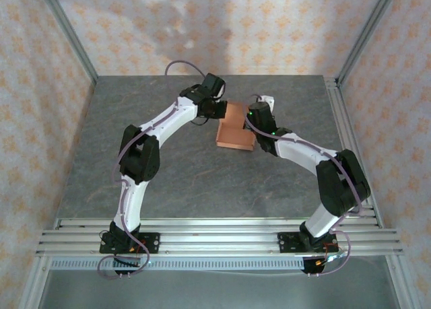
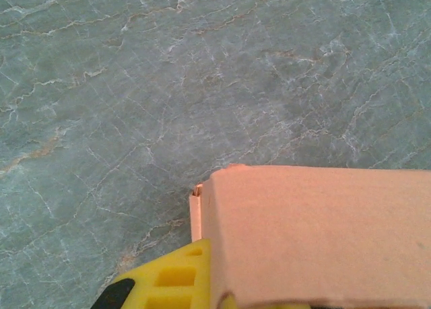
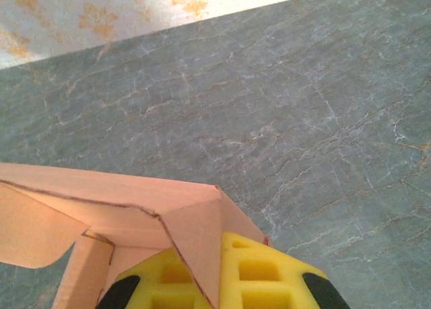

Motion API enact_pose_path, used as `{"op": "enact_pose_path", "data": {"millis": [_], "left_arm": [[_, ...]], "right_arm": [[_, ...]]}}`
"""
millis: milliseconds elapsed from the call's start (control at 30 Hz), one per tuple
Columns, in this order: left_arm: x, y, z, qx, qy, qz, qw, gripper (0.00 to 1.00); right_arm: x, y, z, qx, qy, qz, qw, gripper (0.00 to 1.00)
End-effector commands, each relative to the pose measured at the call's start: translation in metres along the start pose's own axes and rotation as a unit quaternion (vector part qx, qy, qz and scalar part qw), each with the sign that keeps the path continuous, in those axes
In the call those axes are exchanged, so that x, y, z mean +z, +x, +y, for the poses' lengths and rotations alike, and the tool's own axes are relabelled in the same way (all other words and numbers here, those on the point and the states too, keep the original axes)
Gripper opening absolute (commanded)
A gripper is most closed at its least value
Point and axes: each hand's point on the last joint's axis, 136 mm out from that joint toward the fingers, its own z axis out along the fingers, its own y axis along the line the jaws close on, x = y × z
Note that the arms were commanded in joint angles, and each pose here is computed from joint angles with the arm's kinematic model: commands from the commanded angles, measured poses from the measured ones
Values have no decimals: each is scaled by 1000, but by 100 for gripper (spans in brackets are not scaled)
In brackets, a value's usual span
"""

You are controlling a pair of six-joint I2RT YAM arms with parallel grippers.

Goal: Fold the paper box

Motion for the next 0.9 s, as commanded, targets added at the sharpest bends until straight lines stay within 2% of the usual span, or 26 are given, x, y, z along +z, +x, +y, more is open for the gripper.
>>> {"op": "enact_pose_path", "data": {"millis": [0,400,867], "left_arm": [[-18,-12,-1,-23,-11,-41,999,0],[-31,-8,-19,-25,9,-91,996,0],[-25,9,-18,-38,17,-91,995,0]], "right_arm": [[-11,-33,8,37,-14,-82,996,0],[-23,-18,7,36,-48,-121,991,0],[-28,17,-1,29,-77,-128,988,0]]}}
